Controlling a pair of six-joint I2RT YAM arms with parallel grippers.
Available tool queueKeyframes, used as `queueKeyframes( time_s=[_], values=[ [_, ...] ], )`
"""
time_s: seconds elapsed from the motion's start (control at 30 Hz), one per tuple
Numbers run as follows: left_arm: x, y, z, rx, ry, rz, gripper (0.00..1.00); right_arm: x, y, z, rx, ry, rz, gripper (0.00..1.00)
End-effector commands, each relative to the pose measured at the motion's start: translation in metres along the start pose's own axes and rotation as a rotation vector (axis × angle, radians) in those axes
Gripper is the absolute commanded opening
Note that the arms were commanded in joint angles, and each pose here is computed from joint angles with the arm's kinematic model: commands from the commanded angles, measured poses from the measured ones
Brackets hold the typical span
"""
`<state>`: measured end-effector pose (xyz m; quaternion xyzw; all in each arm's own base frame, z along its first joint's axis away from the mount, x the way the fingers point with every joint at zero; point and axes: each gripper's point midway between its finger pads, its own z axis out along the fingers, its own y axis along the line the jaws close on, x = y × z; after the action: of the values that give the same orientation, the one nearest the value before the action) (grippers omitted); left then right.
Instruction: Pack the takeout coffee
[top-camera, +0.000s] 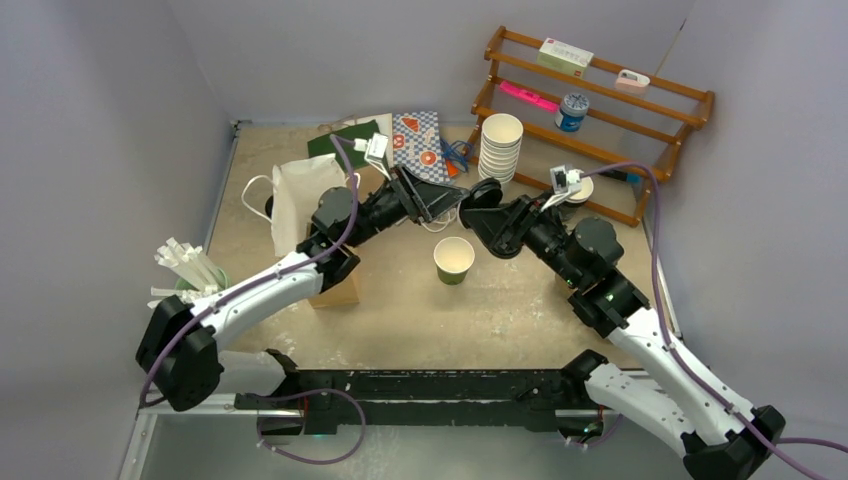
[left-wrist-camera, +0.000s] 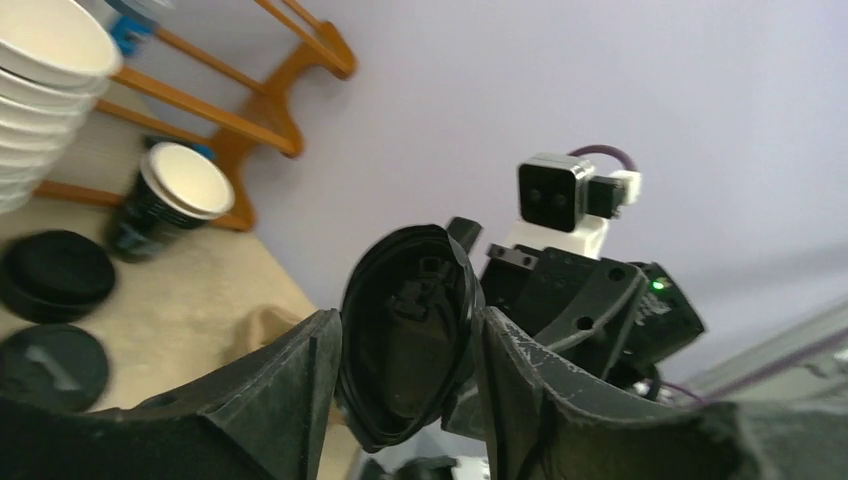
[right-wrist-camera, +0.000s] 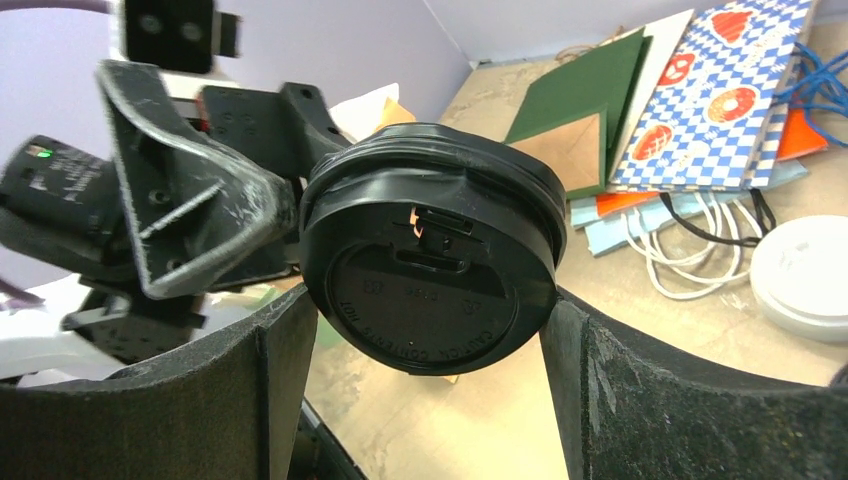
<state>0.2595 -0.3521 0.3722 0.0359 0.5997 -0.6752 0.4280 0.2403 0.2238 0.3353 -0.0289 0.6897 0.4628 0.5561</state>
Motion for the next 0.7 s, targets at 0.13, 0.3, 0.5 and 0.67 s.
queueKeyframes(
  time_s=[0.13, 0.3, 0.5, 0.67],
  values=[
    [-0.054, 0.008, -0.022, -0.268, -0.125, 0.374, 0.56, 0.008, -0.025, -0.004, 0.179, 0.115, -0.052, 0.8],
    [-0.05, 0.027, -0.031, -0.365, -0.064, 0.441, 0.56, 0.04, -0.051, -0.006, 0.305, 0.347, -0.111, 0.79],
    [-0.025, 0.059, -0.037, -0.448, 0.092, 0.5, 0.54, 0.069, -0.076, -0.01, 0.391, 0.542, -0.166, 0.79],
    [-0.013, 0.081, -0.04, -0.487, 0.161, 0.524, 0.55, 0.082, -0.088, -0.008, 0.417, 0.644, -0.209, 0.78]
  ],
)
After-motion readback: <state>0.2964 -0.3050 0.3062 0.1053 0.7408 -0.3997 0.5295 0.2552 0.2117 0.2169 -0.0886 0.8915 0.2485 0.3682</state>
